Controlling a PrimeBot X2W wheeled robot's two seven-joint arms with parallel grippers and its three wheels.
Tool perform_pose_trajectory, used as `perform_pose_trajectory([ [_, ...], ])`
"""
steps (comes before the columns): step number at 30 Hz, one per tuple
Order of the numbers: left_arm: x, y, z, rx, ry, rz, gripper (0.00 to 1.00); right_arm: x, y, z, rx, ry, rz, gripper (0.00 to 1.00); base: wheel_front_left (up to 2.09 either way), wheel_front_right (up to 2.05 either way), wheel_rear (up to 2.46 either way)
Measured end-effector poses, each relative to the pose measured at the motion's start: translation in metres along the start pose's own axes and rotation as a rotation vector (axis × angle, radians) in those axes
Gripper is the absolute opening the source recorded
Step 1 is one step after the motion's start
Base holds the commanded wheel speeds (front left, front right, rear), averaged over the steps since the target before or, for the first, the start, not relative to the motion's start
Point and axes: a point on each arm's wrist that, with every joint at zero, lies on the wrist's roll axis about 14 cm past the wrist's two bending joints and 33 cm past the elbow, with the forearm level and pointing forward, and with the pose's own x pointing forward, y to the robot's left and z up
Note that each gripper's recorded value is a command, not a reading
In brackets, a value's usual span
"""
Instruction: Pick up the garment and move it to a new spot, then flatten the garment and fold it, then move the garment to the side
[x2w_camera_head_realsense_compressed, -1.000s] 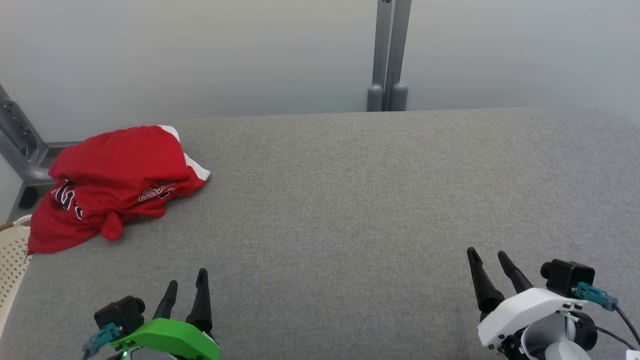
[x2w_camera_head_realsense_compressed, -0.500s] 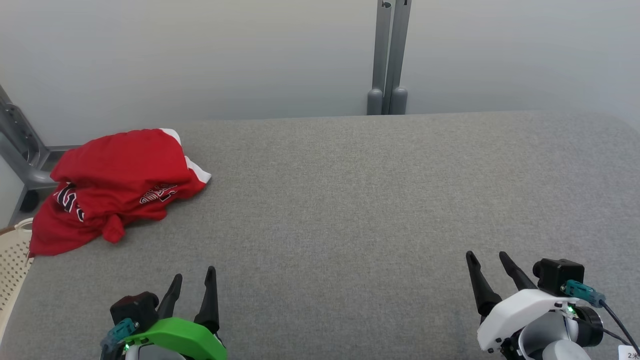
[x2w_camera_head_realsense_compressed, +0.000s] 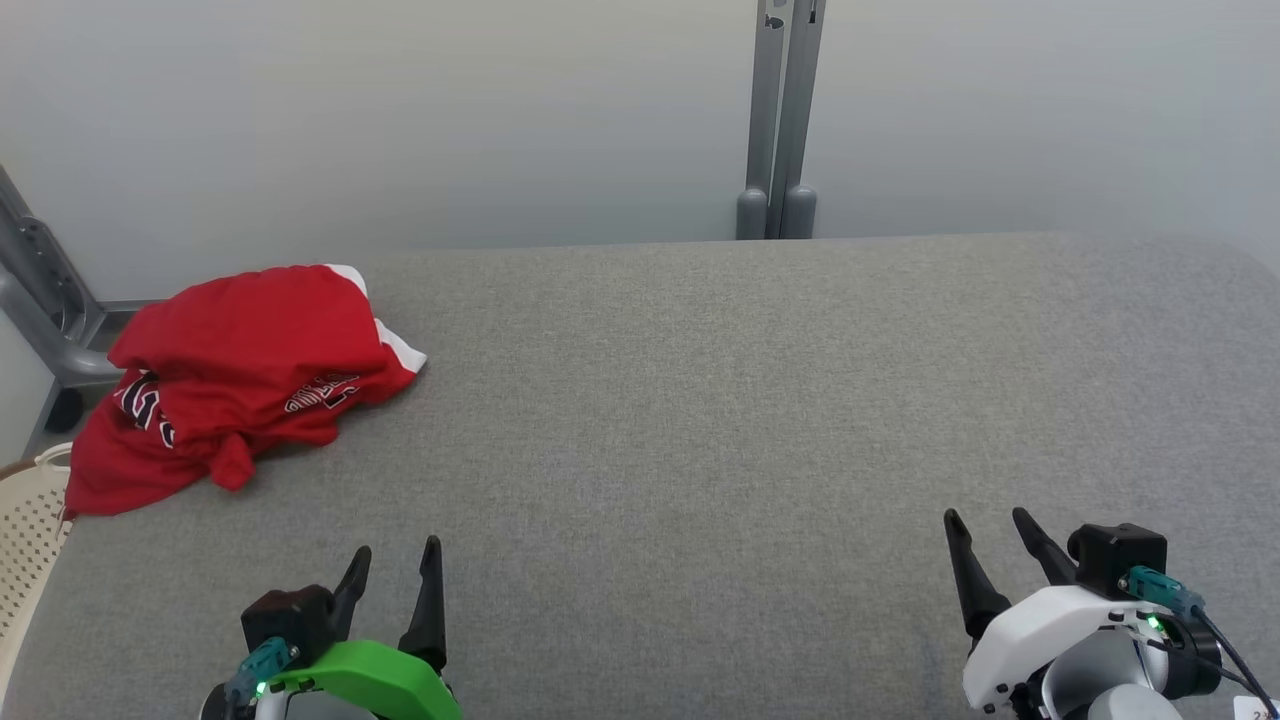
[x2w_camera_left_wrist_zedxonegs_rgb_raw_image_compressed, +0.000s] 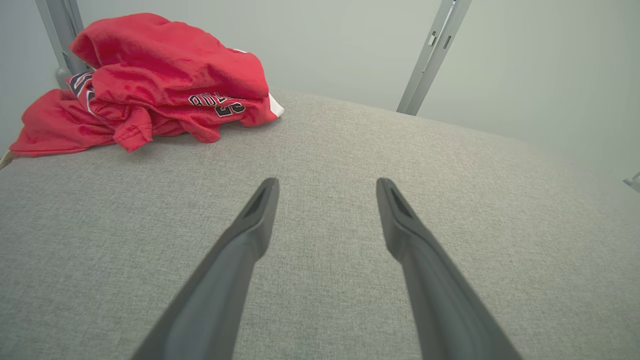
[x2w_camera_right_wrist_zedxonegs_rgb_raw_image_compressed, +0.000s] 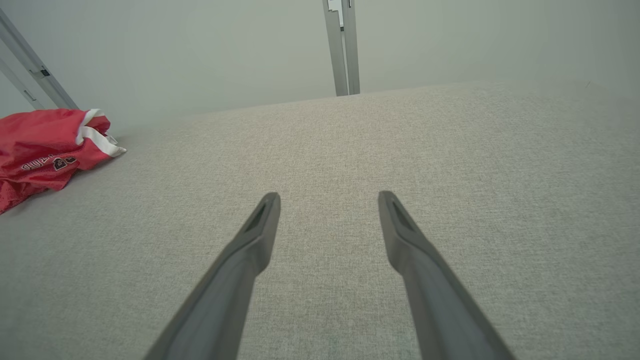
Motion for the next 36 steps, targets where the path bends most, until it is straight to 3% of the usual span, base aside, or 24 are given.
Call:
perform_pose_trajectory([
  [22,-0.0056,-0.0071,0.0032,0.140,-0.029,-0.033,1.00,-0.0003,0.0041,-0.0016,-0.160,0.009,0.015,1.00,0.00,0.00,0.00],
  [36,-0.0068,-0.0073,0.0023,0.149,-0.027,-0.034,1.00,-0.0002,0.0053,-0.0009,-0.166,0.007,0.019,1.00,0.00,0.00,0.00],
])
